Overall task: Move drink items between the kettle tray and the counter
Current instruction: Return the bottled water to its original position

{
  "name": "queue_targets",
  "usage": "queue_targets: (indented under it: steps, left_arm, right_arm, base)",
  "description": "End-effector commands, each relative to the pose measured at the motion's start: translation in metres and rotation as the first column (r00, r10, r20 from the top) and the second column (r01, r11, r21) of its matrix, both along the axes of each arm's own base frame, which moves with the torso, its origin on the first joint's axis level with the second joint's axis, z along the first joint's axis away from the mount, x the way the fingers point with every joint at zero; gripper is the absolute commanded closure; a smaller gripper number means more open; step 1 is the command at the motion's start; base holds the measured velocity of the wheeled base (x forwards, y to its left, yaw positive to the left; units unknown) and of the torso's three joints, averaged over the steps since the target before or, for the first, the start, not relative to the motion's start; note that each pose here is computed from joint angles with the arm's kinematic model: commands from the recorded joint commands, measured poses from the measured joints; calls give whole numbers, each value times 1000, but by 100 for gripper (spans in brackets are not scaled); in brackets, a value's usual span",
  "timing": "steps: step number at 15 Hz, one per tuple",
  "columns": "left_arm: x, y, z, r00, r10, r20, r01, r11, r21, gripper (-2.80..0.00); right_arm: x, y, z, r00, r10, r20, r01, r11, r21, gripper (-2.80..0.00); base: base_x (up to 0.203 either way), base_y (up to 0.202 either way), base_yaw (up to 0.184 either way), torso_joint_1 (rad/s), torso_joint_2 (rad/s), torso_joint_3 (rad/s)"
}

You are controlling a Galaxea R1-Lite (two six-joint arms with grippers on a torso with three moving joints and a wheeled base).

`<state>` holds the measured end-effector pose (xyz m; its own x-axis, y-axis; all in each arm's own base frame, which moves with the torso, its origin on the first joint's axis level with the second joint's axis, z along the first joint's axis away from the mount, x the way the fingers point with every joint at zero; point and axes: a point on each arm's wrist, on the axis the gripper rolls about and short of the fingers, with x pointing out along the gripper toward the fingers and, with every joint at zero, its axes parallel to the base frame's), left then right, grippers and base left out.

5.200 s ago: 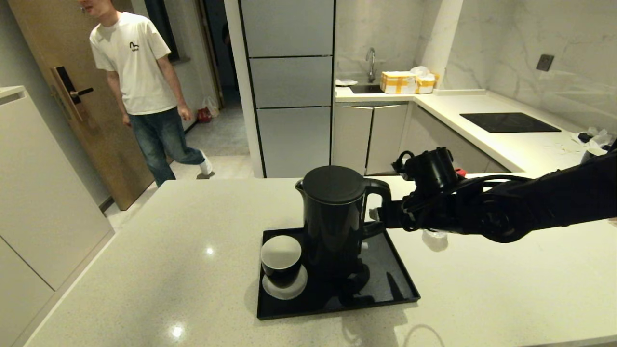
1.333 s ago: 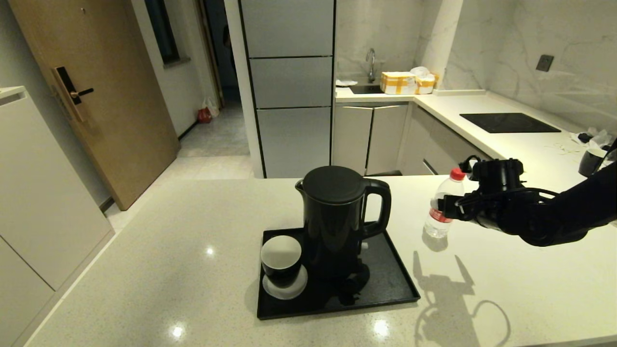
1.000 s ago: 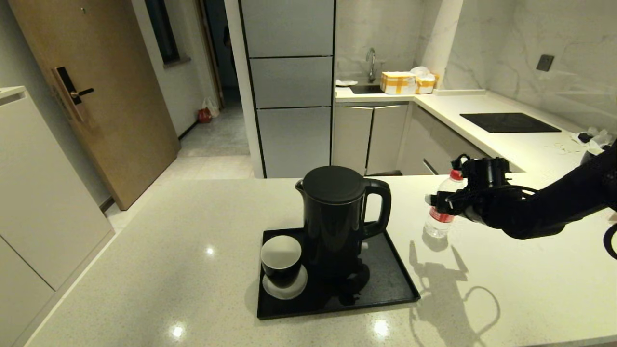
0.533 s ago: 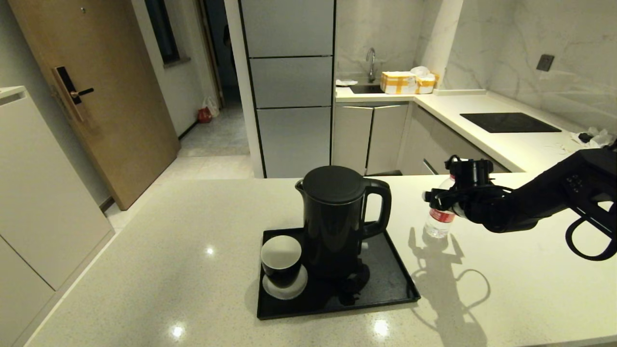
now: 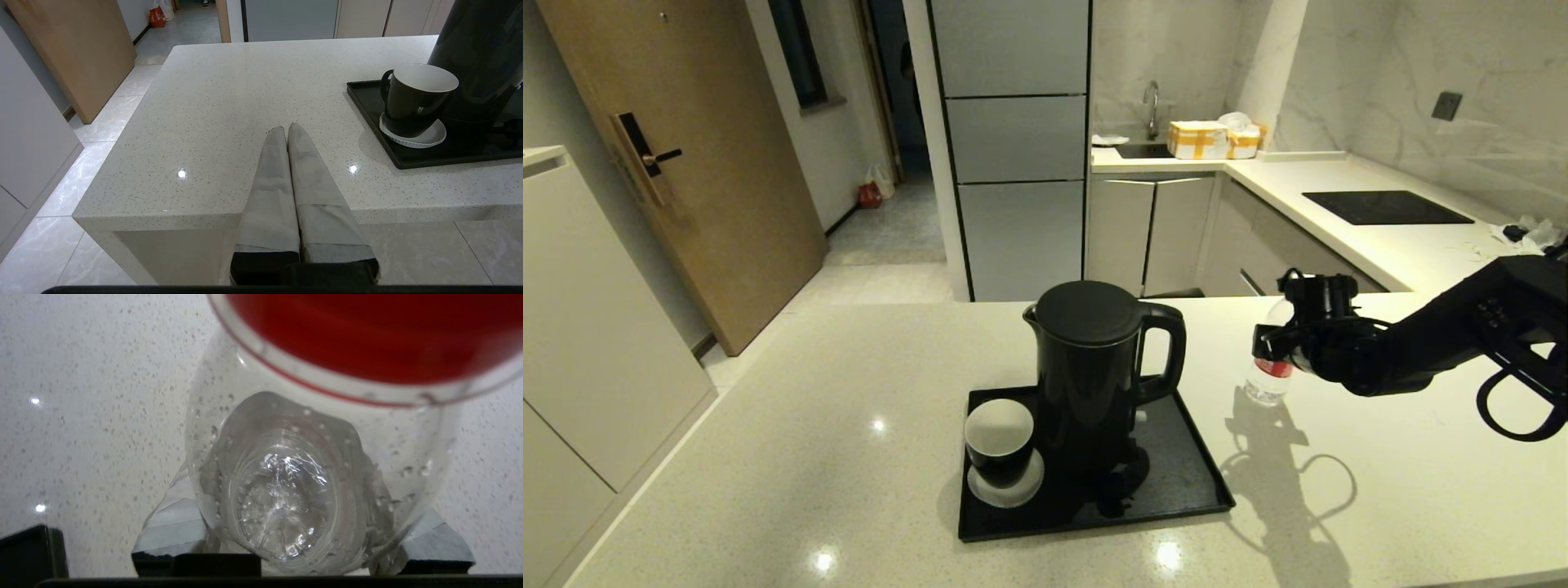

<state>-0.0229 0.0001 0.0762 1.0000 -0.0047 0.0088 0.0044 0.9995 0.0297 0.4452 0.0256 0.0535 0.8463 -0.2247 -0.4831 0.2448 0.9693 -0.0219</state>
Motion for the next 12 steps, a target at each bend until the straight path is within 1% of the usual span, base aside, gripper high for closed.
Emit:
queue_targets:
  steps: [1,3,4,6,7,10,12]
  left_arm:
    - [0,0,0,1000,0,0,0,1000,1,0]
    - [0,0,0,1000,0,0,0,1000,1,0]
    - [0,0,0,1000,0,0,0,1000,0,0]
    - [0,0,0,1000,0,0,0,1000,-1,0]
    - [0,0,0,1000,0,0,0,1000,1,0]
    - [0,0,0,1000,0,0,0,1000,-1,0]
    - [0,0,0,1000,0,0,0,1000,0,0]
  right_arm:
    - [-23,2,28,1000,7,23,-7,1000,12,0]
    - [-51,9,52,999,28,42,-29,999,26,0]
    - [-69,17,63,997,51,50,-53,998,36,0]
    - [-108,43,80,990,127,68,-131,989,68,0]
    - [-129,62,86,980,183,76,-189,978,87,0]
    - [-175,100,85,957,284,60,-289,949,124,0]
    - [-186,115,77,950,311,38,-313,939,145,0]
  base:
    - [0,0,0,0,0,0]
    - [0,0,0,0,0,0]
    - [0,0,0,0,0,0]
    - [0,0,0,0,0,0]
    - [0,0,0,0,0,0]
    - [0,0,0,0,0,0]
    - [0,0,0,0,0,0]
